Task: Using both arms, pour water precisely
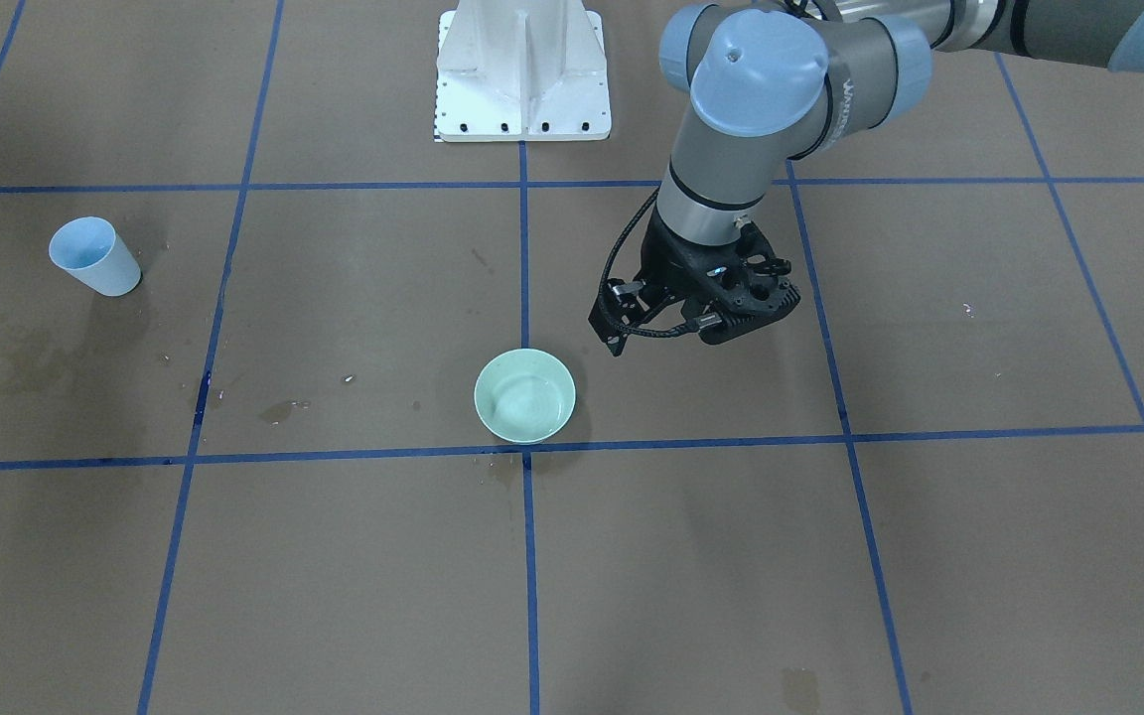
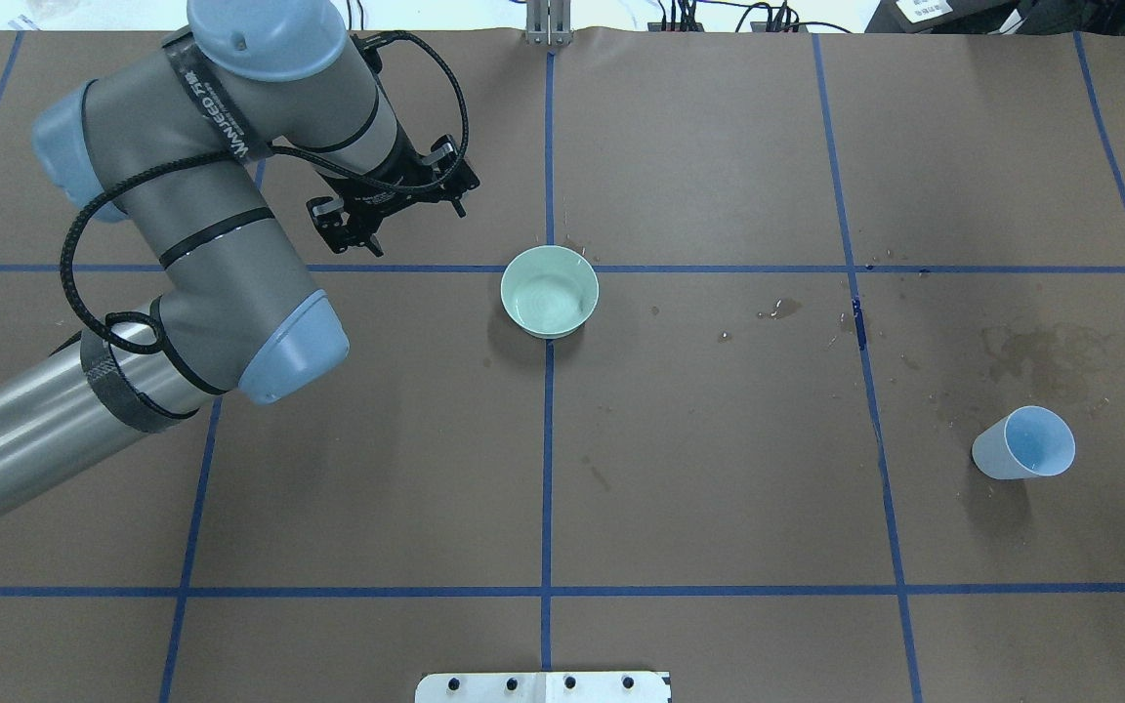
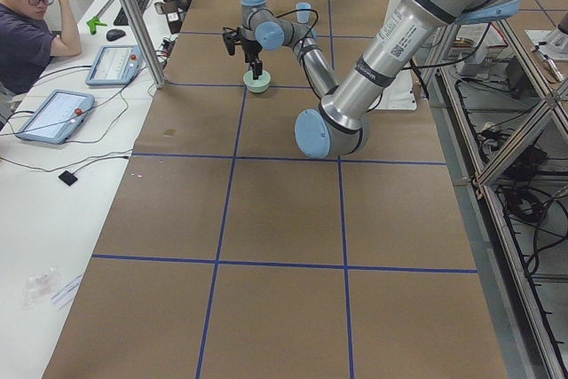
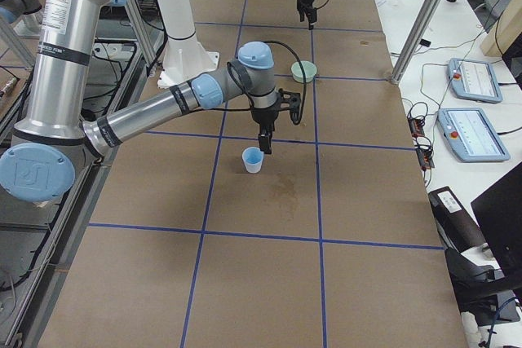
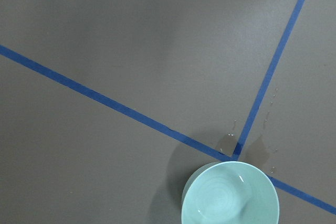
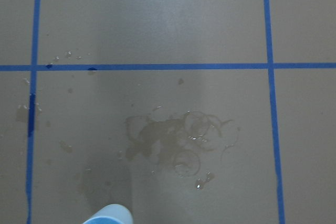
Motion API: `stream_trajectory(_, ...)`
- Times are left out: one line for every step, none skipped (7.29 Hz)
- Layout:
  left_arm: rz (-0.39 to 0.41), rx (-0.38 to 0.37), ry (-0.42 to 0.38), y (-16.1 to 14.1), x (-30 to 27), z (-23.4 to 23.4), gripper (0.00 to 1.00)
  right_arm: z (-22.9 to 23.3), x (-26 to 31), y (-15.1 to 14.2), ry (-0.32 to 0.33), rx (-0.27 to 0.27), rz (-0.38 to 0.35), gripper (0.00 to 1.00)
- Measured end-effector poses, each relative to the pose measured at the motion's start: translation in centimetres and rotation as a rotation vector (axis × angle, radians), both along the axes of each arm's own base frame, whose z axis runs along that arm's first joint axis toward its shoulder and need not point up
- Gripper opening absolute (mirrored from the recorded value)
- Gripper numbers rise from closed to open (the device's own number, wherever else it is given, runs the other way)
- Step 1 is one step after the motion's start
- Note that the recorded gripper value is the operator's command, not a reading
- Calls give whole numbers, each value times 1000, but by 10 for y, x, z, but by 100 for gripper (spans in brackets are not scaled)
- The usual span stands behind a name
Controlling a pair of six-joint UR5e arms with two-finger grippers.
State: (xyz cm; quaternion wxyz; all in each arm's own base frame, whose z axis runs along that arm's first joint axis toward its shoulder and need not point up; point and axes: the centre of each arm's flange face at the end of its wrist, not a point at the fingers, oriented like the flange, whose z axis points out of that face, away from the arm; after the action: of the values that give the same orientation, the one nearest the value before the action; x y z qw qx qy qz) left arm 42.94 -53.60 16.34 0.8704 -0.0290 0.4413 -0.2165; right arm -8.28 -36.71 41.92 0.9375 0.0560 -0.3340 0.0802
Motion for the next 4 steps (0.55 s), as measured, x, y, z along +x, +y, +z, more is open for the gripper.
stream_trajectory(-3, 1, -2, 0, -2, 2, 100, -18, -16, 25, 16, -20, 44, 100)
stream_trajectory(-9, 4, -7, 1, -3, 3, 100, -32, -30, 44, 34, -38, 95, 100)
stream_trajectory(-20, 9, -13, 0, -4, 5, 100, -39, -51, 59, 75, -40, 156, 100)
stream_trajectory(-27, 13, -18, 0, -5, 5, 100, -38, -80, 76, 134, -14, 216, 100)
